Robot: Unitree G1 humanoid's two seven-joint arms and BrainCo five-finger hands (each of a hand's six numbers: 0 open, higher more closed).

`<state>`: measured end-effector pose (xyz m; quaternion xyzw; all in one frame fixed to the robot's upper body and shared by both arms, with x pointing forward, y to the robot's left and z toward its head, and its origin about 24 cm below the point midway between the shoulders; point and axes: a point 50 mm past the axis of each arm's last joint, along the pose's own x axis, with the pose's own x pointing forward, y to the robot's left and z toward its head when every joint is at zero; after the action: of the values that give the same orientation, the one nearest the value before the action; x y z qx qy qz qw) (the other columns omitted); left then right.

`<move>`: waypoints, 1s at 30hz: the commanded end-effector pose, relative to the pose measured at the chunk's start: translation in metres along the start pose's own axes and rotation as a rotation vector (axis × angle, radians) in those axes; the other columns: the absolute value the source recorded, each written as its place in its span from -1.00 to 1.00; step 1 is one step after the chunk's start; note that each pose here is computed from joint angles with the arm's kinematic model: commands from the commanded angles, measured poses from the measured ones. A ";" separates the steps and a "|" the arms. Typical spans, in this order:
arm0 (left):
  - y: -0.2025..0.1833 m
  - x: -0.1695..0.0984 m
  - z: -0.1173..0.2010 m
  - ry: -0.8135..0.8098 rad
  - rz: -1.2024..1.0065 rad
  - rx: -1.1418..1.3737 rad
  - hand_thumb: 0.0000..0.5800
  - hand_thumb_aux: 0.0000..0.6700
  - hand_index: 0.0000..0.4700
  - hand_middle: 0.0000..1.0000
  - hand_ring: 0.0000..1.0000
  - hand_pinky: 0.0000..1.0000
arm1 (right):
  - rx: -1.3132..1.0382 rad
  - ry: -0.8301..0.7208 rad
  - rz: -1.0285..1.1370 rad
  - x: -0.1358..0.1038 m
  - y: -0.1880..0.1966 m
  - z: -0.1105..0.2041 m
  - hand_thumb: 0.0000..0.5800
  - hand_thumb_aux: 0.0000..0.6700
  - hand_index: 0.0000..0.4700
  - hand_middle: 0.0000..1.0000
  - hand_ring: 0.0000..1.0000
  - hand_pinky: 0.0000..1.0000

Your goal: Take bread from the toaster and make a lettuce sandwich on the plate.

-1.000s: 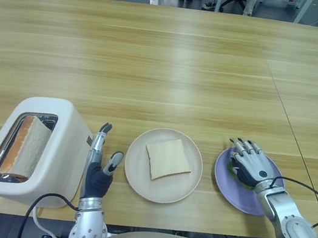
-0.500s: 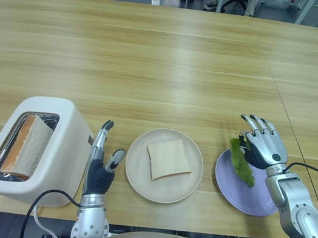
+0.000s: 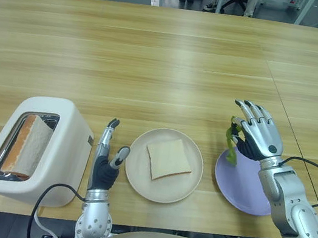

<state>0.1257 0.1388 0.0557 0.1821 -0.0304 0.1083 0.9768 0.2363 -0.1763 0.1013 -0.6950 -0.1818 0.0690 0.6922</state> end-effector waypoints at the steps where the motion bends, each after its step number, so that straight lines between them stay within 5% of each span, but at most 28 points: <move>1: -0.004 0.002 -0.005 0.023 -0.030 0.001 -1.00 -1.00 -1.00 -1.00 -1.00 -1.00 | 0.038 -0.054 0.006 0.001 0.001 0.014 1.00 1.00 0.96 -1.00 -1.00 -1.00; 30: -0.025 0.026 -0.004 -0.026 -0.186 -0.027 -1.00 -1.00 -1.00 -1.00 -1.00 -1.00 | 0.315 -0.227 0.041 0.012 0.047 0.103 1.00 1.00 0.96 -1.00 -1.00 -1.00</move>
<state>0.1563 0.1255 0.0506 0.1723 -0.0413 0.0269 0.9838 0.2191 -0.0781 0.0574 -0.5722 -0.2325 0.1828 0.7649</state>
